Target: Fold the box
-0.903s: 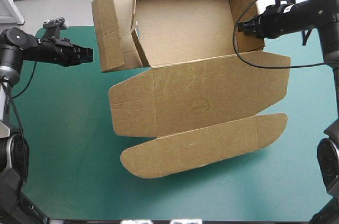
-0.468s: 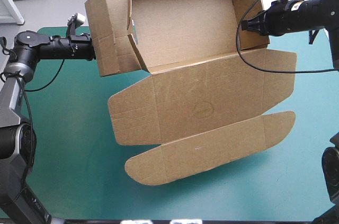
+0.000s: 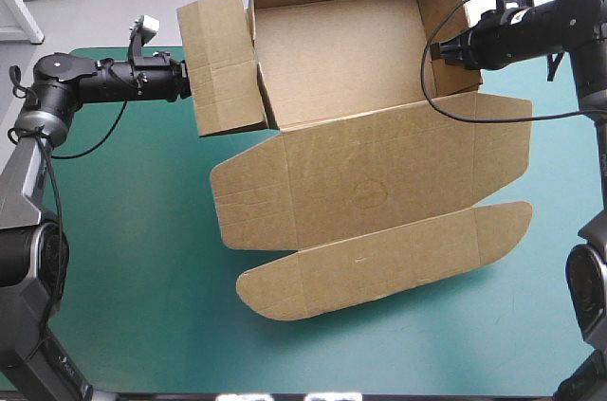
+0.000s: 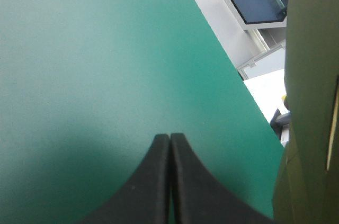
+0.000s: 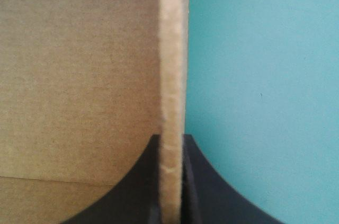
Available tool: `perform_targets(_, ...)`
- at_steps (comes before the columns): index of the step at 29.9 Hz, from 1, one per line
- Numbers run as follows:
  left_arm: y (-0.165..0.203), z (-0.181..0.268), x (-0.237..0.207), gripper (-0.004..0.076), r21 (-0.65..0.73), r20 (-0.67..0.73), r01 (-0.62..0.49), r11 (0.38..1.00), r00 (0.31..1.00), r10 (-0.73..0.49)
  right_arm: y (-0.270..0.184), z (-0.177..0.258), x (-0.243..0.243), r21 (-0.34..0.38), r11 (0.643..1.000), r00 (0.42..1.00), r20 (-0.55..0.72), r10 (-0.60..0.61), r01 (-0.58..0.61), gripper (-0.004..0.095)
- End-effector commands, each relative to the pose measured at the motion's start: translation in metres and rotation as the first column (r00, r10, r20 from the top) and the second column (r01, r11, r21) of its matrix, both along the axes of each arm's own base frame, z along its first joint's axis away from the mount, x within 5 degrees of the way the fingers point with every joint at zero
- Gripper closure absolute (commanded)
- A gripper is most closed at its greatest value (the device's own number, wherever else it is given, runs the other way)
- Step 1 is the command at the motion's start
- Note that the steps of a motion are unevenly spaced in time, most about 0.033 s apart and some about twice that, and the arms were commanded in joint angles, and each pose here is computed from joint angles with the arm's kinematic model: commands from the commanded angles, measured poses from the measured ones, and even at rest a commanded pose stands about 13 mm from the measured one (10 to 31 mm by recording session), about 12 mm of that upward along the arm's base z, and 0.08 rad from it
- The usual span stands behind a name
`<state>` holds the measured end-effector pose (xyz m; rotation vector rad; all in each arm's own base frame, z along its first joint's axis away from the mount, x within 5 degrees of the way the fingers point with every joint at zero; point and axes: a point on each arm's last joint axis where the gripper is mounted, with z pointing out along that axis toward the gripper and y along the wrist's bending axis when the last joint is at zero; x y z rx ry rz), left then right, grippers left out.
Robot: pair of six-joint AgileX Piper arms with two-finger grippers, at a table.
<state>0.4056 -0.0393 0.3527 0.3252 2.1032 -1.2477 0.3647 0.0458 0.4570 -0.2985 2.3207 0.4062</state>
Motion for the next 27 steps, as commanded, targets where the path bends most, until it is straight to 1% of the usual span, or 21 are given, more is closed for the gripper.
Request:
perform_targets(1, -0.022, 0.045, -0.026, 0.0732, -0.095, 0.093, 0.118, 0.988, 0.99, -0.109, 0.0, 0.022, -0.012, 0.064, 0.998, 0.997, 0.071, -0.003, -0.001, 0.0912)
perform_targets(6, -0.033, 0.055, -0.031, 0.0732, -0.156, 0.116, 0.146, 0.977, 0.985, -0.128, 0.0, 0.014, -0.005, 0.057, 0.998, 0.999, 0.047, -0.004, 0.002, 0.0912)
perform_targets(13, -0.033, 0.065, -0.039, 0.0732, -0.149, 0.142, 0.149, 0.977, 0.981, -0.128, 0.001, 0.003, 0.005, 0.056, 0.998, 1.0, 0.01, 0.0, 0.0, 0.0912)
perform_targets(22, -0.033, 0.067, -0.041, 0.0732, -0.159, 0.116, 0.14, 0.977, 0.986, -0.122, 0.001, 0.002, 0.006, 0.057, 0.998, 1.0, 0.011, -0.001, 0.001, 0.0912)
perform_targets(27, -0.033, 0.074, -0.046, 0.0732, -0.162, 0.131, 0.142, 0.976, 0.984, -0.122, 0.0, 0.002, 0.006, 0.053, 0.999, 1.0, 0.011, -0.003, 0.002, 0.0911)
